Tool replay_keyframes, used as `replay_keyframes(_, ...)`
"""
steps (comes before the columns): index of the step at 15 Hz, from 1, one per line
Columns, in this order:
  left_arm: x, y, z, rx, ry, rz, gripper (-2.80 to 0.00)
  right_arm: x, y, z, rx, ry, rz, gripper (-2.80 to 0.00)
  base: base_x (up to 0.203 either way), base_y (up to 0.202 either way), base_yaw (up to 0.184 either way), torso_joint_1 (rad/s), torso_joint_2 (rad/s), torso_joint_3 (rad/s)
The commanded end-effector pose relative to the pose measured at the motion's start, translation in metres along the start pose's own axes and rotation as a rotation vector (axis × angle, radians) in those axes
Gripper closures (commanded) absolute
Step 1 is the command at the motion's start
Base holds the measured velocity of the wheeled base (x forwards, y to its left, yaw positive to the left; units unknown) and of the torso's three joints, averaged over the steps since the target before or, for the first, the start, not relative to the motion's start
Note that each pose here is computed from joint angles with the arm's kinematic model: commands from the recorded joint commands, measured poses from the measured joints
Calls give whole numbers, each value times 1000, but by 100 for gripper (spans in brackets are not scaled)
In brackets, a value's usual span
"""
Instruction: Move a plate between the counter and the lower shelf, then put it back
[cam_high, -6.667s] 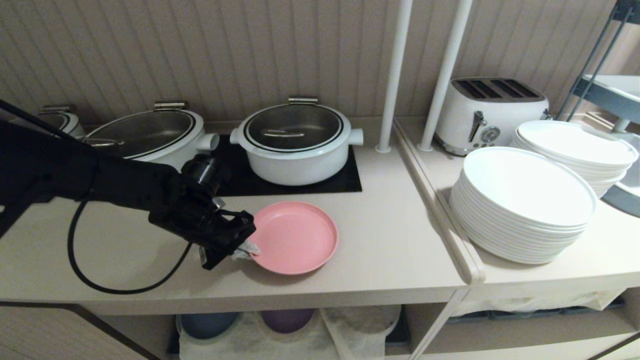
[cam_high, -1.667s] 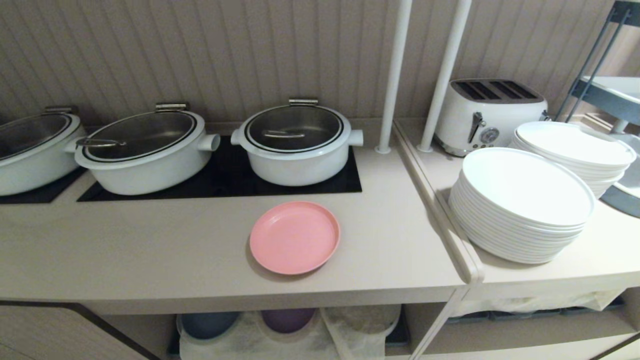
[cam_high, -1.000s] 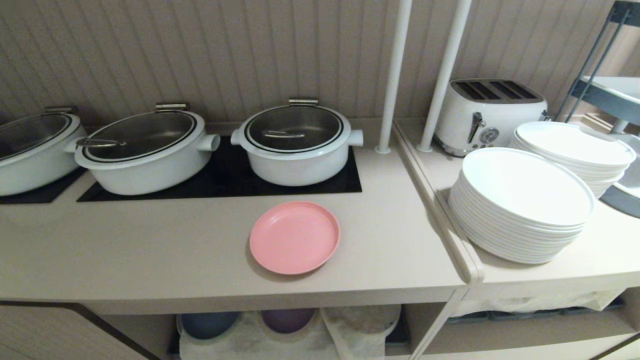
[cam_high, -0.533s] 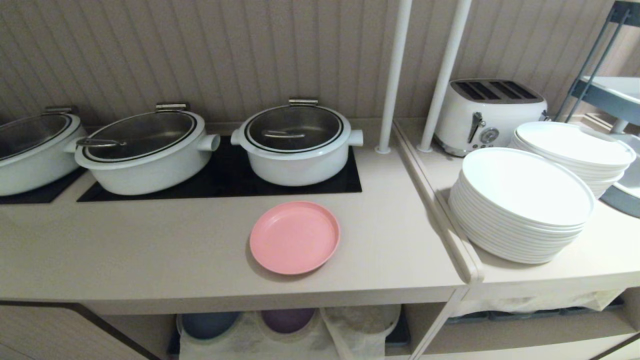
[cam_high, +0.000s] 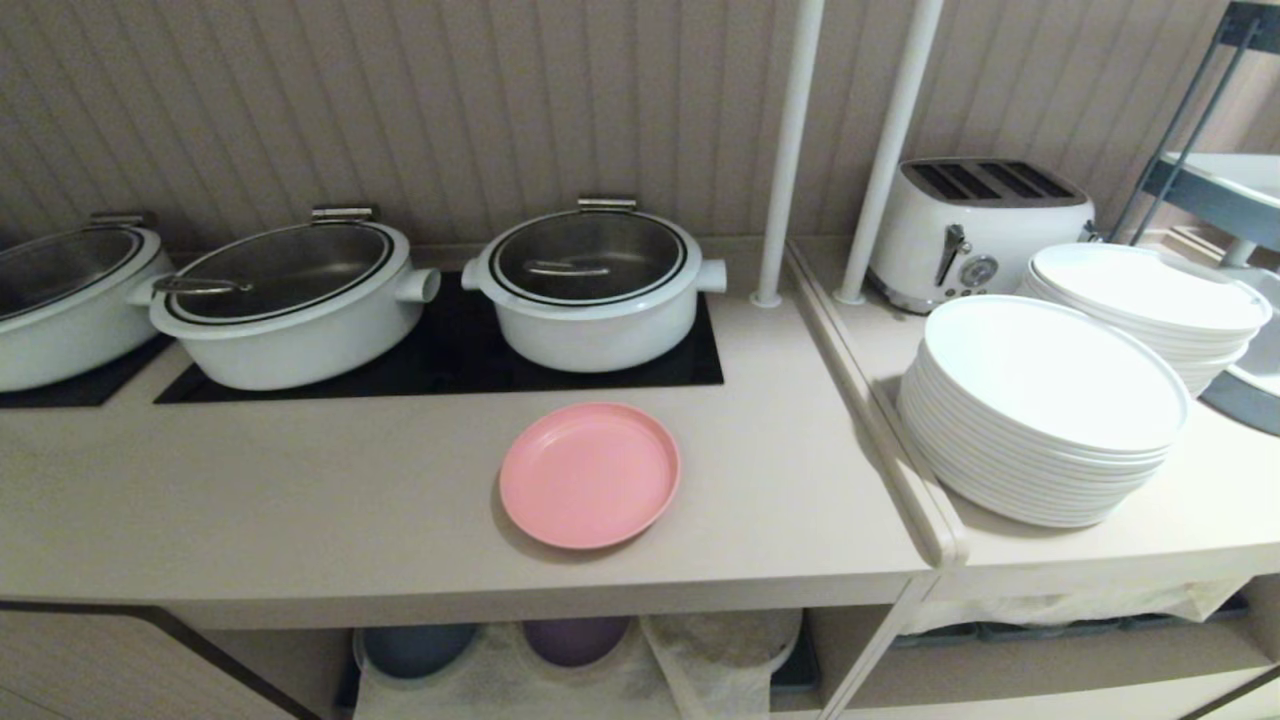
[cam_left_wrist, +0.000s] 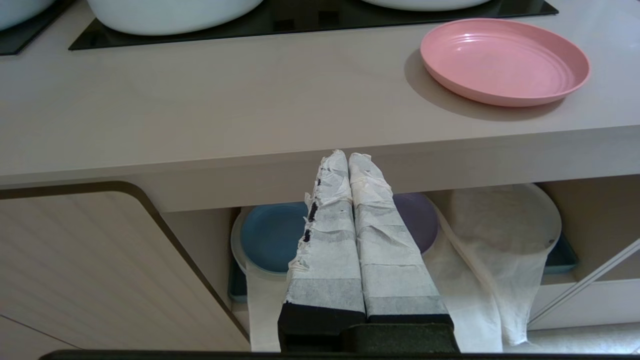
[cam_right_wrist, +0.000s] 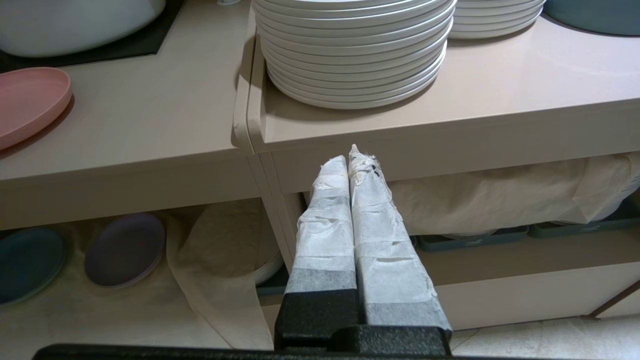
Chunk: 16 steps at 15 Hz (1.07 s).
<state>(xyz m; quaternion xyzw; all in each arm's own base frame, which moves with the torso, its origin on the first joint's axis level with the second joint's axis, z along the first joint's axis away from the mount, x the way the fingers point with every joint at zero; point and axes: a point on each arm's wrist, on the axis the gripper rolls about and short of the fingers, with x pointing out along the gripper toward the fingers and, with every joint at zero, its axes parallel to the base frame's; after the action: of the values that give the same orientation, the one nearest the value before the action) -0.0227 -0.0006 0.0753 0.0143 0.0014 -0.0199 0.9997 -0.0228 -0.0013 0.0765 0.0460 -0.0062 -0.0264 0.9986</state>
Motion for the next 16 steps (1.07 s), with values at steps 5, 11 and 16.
replay_keyframes(5, 0, 0, 0, -1, -2, 0, 0, 0, 0, 0, 0, -1, 0, 0, 0, 0, 0, 0, 0, 0)
replay_keyframes(11, 0, 0, 0, -4, 0, 3, 0, 0, 0, 0, 0, 1, 0, 0, 0, 0, 0, 0, 0, 0)
replay_keyframes(16, 0, 0, 0, -4, 0, 3, 0, 0, 0, 0, 2, -1, 0, 0, 0, 0, 0, 0, 0, 0)
